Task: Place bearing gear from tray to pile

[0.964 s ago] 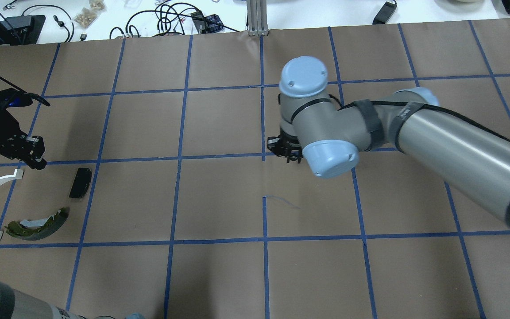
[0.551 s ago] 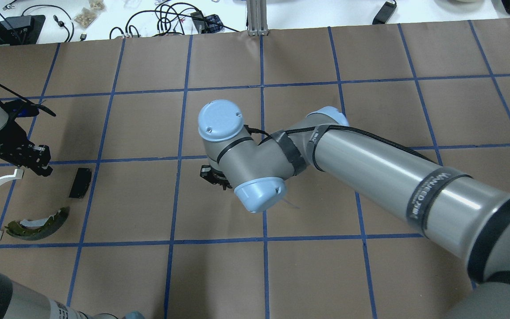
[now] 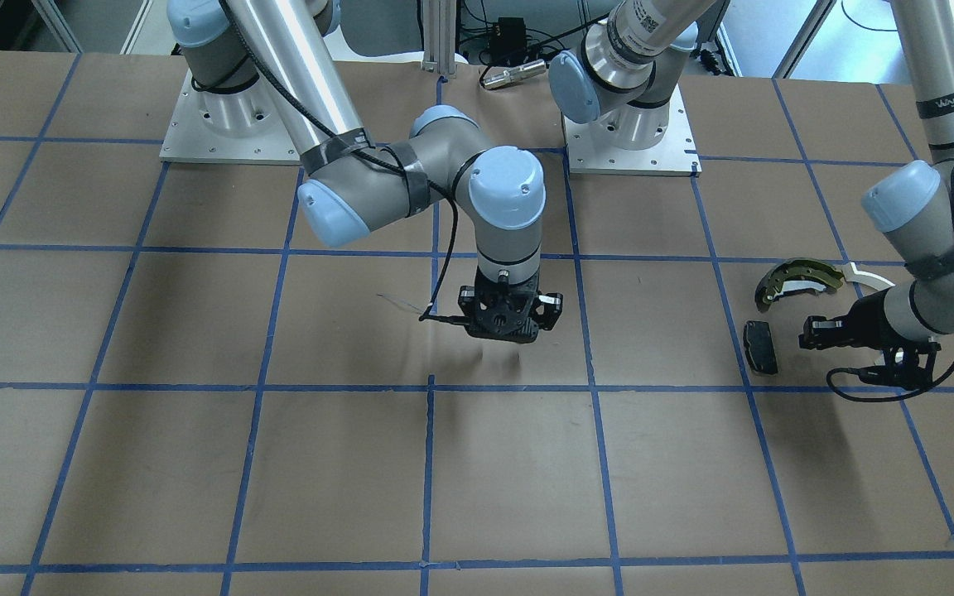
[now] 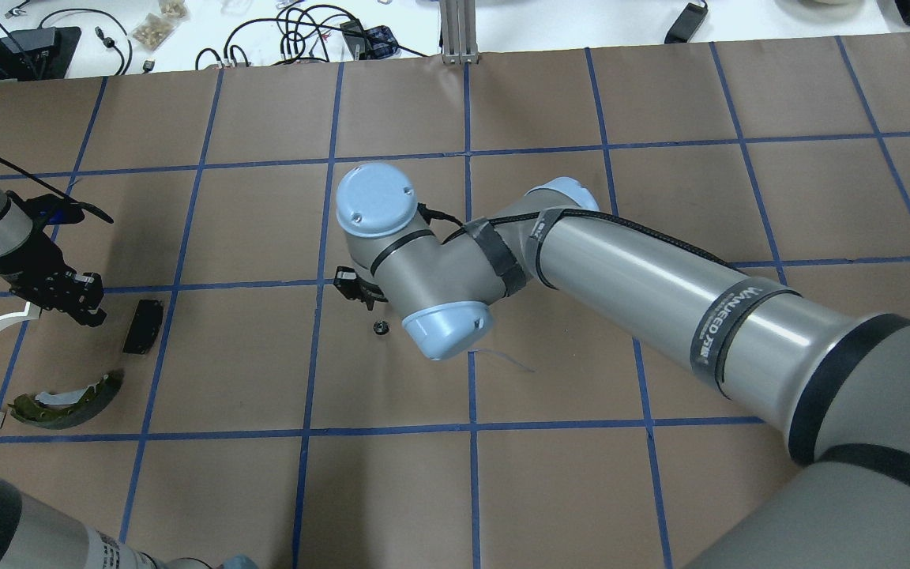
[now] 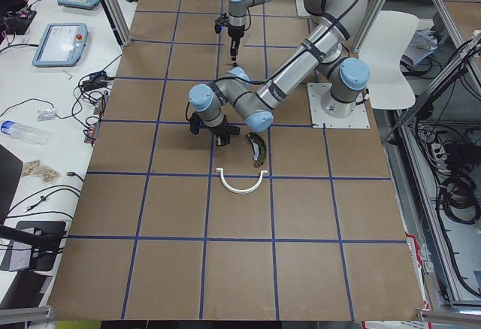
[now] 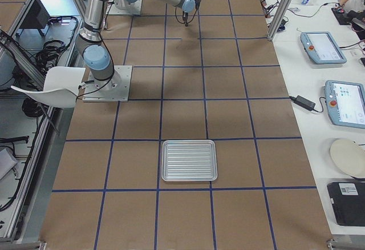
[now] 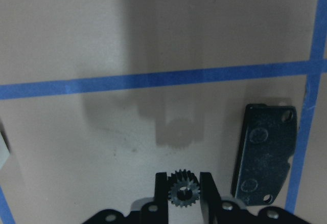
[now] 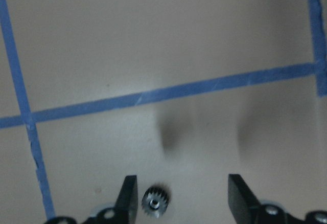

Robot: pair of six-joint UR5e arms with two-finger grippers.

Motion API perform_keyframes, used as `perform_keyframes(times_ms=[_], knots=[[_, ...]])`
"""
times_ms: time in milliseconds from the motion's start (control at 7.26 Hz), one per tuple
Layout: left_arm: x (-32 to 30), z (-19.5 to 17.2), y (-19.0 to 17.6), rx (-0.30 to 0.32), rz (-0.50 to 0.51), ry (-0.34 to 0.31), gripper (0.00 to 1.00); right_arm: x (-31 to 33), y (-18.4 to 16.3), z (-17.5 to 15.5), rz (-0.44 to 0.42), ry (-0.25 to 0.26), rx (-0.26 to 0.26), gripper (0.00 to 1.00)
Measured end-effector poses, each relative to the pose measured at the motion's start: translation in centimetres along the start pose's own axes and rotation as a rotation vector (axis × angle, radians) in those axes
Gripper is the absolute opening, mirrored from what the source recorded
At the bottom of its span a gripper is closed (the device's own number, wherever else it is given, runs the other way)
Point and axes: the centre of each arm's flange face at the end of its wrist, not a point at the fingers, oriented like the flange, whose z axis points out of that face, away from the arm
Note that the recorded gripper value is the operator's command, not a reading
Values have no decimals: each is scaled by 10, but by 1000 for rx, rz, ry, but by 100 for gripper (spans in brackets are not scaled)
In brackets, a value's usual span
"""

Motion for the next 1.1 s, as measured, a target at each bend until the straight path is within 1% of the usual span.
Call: perform_keyframes(times_ms=[138,276,413,551,689,827,964,1102], knots=[[0,0,0,-1,0,-1,100,33,-35,-26,-31,2,18,100],[0,-3,1,0,-2,-5,100,74,-62,-61,-45,25,11,100],[4,-11,1,5,0,-13,100,118,-81,-100,-42,51,-14,100],[16,-25,0,14,9,-23,100,163,-91,-140,-37,70,-45,100],[39,-42,-2,25,34,-37,100,199,-92,-178,-19,80,-68,100],[73,-61,-7,42,75,-61,100,223,-86,-219,-21,91,-57,100],[117,-79,-17,67,110,-93,100,236,-73,-255,-52,114,-32,100],[169,-96,-27,97,142,-123,100,242,-62,-280,-75,132,-5,100]])
